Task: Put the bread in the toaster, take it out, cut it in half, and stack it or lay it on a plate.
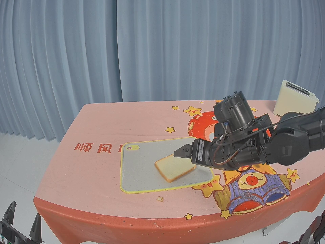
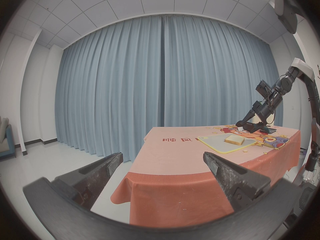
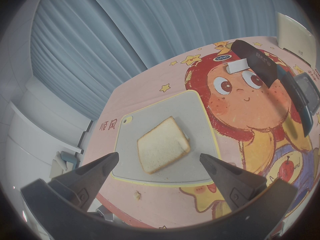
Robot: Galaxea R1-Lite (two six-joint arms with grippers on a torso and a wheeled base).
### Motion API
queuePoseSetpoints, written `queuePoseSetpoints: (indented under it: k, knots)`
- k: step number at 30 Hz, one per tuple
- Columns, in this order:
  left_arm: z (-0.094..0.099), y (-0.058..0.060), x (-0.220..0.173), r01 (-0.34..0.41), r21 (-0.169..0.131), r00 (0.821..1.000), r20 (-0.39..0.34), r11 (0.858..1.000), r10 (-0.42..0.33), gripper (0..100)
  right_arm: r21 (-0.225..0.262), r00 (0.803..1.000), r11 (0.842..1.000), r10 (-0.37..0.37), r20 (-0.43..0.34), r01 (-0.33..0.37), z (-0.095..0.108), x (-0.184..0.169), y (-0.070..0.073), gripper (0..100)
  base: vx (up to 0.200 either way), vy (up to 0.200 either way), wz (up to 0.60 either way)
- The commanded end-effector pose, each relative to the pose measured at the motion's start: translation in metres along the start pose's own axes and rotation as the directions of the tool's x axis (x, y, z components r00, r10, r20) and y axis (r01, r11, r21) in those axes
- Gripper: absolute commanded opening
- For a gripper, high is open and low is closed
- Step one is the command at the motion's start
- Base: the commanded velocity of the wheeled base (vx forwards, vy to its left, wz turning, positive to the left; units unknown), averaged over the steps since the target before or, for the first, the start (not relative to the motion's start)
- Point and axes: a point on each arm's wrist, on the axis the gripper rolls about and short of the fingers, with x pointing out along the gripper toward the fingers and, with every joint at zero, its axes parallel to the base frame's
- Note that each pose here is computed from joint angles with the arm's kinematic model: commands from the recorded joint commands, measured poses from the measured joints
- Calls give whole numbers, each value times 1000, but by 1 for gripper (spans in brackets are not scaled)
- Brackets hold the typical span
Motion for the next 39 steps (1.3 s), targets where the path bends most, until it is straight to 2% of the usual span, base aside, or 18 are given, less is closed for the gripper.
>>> queuePoseSetpoints:
  k: [1, 6, 10, 12, 13, 15, 17, 19, 20, 22, 24, 26, 27, 31, 37, 39]
  knots:
    - [-5, 0, 1, -1, 0, 1000, -18, 1000, 1, 100, -12, 1000, 1000, -10, 1, 10, -4, -4, -2, 100, 0, 0, 0]
    - [-5, 0, 1, -1, 0, 1000, -18, 1000, 1, 100, -31, 997, 999, 12, 73, -10, -3, -37, -5, 100, 0, 0, 0]
    - [-5, 0, 1, -1, 0, 1000, -18, 1000, 1, 100, -31, 996, 999, 19, 84, -17, -5, -49, -12, 100, 0, 0, 0]
    - [-5, 0, 1, -1, 0, 1000, -18, 1000, 1, 100, -23, 992, 999, 34, 118, -31, -2, -55, -13, 100, 0, 0, 0]
    - [-5, 0, 1, -1, 0, 1000, -18, 1000, 1, 100, -11, 984, 997, 75, 163, -74, 2, -70, -16, 100, 0, 0, 0]
    - [-5, 0, 1, -1, 0, 1000, -17, 1000, 1, 100, -9, 977, 995, 100, 191, -100, 3, -78, -17, 100, 0, 0, 0]
    - [-5, 0, 1, -1, 0, 1000, -17, 1000, 1, 100, -8, 952, 980, 194, 237, -198, 1, -97, -24, 100, 0, 0, 0]
    - [-5, 0, 1, -1, 0, 1000, -17, 1000, 1, 100, -13, 937, 971, 235, 259, -240, -3, -103, -31, 100, 0, 0, 0]
    - [-5, 0, 1, -1, 0, 1000, -18, 1000, 1, 100, -19, 921, 963, 261, 290, -268, -3, -109, -34, 100, 0, 0, 0]
    - [-5, 0, 1, -1, 0, 1000, -17, 1000, 1, 100, -29, 884, 949, 304, 354, -314, -3, -121, -38, 100, 0, 0, 0]
    - [-5, 0, 1, -1, 0, 1000, -18, 1000, 1, 100, -62, 821, 921, 372, 432, -384, 2, -132, -39, 100, 0, 0, 0]
    - [-5, 0, 1, -1, 1, 1000, -17, 1000, 1, 100, -76, 792, 910, 394, 467, -408, 6, -136, -39, 100, 0, 0, 0]
    - [-5, 0, 1, -1, 0, 1000, -17, 1000, 1, 100, -76, 788, 909, 395, 473, -410, 7, -137, -40, 100, 0, 0, 0]
    - [-5, 0, 1, -1, 0, 1000, -17, 1000, 1, 100, -91, 757, 890, 430, 493, -447, 9, -151, -37, 100, 0, 0, 0]
    - [-5, 0, 1, -1, 0, 1000, -18, 1000, 1, 100, -92, 749, 884, 439, 497, -458, 12, -150, -35, 100, 0, 0, 0]
    - [-5, 0, 1, -1, 0, 1000, -17, 1000, 1, 100, -78, 756, 884, 436, 489, -460, 14, -145, -33, 100, 0, 0, 0]
